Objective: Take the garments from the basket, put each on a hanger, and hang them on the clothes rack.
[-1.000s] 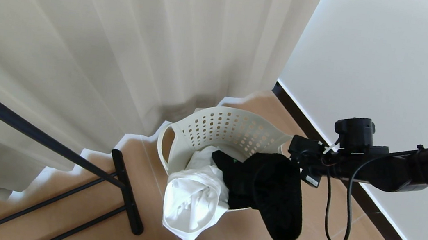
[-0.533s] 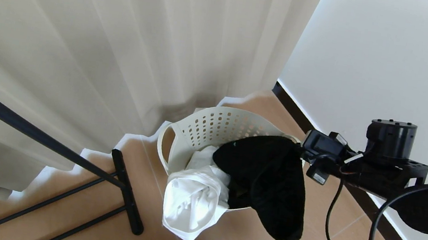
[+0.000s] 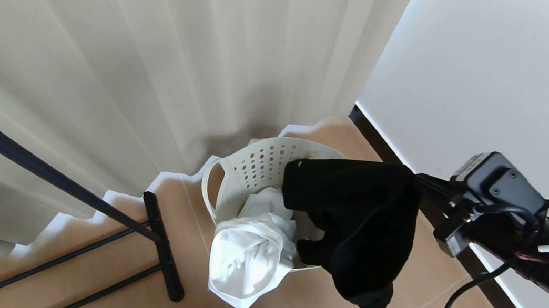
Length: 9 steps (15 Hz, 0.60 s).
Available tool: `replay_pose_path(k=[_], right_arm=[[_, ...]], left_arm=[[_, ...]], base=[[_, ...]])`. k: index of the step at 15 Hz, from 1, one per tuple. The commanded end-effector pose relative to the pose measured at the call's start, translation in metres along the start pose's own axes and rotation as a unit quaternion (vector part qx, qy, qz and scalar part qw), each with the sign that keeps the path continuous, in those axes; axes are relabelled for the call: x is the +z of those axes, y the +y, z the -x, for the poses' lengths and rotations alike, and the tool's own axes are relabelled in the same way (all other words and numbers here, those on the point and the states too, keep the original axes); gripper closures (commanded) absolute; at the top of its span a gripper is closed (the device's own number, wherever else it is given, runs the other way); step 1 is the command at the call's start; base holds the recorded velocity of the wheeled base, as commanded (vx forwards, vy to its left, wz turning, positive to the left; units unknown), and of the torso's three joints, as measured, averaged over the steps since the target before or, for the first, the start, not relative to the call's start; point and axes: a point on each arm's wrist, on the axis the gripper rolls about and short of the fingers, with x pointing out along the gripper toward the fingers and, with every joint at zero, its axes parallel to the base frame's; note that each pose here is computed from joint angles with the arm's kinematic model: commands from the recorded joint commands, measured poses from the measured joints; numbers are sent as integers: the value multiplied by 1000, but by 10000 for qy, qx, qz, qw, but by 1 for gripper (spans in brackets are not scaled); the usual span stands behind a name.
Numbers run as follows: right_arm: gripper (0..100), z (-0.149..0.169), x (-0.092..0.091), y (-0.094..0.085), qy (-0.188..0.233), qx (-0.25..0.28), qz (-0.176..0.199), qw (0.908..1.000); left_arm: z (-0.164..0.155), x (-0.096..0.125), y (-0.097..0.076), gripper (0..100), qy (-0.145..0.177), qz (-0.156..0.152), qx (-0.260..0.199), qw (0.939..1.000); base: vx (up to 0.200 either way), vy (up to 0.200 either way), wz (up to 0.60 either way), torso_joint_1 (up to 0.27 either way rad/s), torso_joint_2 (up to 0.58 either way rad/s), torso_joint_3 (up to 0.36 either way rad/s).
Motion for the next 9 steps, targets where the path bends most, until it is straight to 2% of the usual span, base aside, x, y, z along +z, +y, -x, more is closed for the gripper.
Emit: replay_pose_path(k=[1,2,5,9], right_arm=[[100,36,23,3,-501,-200,-274,9982],[100,43,26,7,-528,-253,-342,9977],[100,59,28,3,-666,-398,-370,9963],[100,63,29,1,-716,-443,-383,9957]], left_arm=[[0,0,0,0,-8,2,1,10000],[0,0,0,0,-8,2,1,10000],[0,0,0,0,0,2,2,10000],[0,0,0,0,0,2,-6,10000]], base=[[0,0,0,0,0,0],[0,0,0,0,0,0],[0,0,0,0,0,0],[0,0,0,0,0,0]])
